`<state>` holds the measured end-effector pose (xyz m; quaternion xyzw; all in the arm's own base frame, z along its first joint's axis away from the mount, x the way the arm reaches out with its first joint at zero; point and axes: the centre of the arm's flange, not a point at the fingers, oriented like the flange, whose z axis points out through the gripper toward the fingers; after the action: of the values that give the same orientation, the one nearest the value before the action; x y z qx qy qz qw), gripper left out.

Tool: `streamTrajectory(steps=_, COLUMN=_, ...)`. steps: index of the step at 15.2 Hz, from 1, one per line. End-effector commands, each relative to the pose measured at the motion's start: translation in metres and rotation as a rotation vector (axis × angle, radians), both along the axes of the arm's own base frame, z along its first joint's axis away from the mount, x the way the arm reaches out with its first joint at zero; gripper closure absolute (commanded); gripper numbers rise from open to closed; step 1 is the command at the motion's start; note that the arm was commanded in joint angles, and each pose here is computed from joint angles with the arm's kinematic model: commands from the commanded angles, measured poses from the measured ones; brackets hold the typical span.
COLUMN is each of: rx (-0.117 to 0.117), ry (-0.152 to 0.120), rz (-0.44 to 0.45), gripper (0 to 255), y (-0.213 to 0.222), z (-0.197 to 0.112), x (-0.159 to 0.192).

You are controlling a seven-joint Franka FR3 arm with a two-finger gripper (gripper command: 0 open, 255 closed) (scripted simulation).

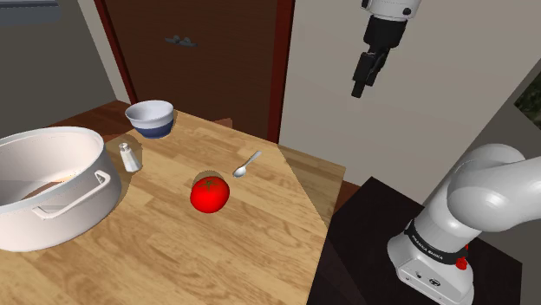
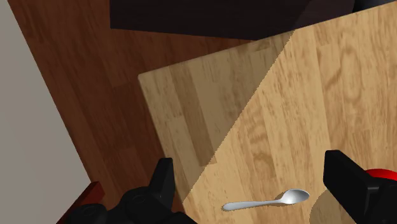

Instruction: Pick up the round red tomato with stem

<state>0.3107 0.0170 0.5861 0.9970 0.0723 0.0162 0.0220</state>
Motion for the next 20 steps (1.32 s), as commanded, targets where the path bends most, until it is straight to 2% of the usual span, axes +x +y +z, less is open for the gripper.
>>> streamTrajectory(steps=1, rx=0.0, ry=0.0, rz=0.0, gripper=0, y=0.0, z=0.0, x=0.0)
streamTrajectory(steps=20, rx=-0.017, ry=0.088, rz=0.182, gripper=0, y=0.176, z=-0.116, x=0.15)
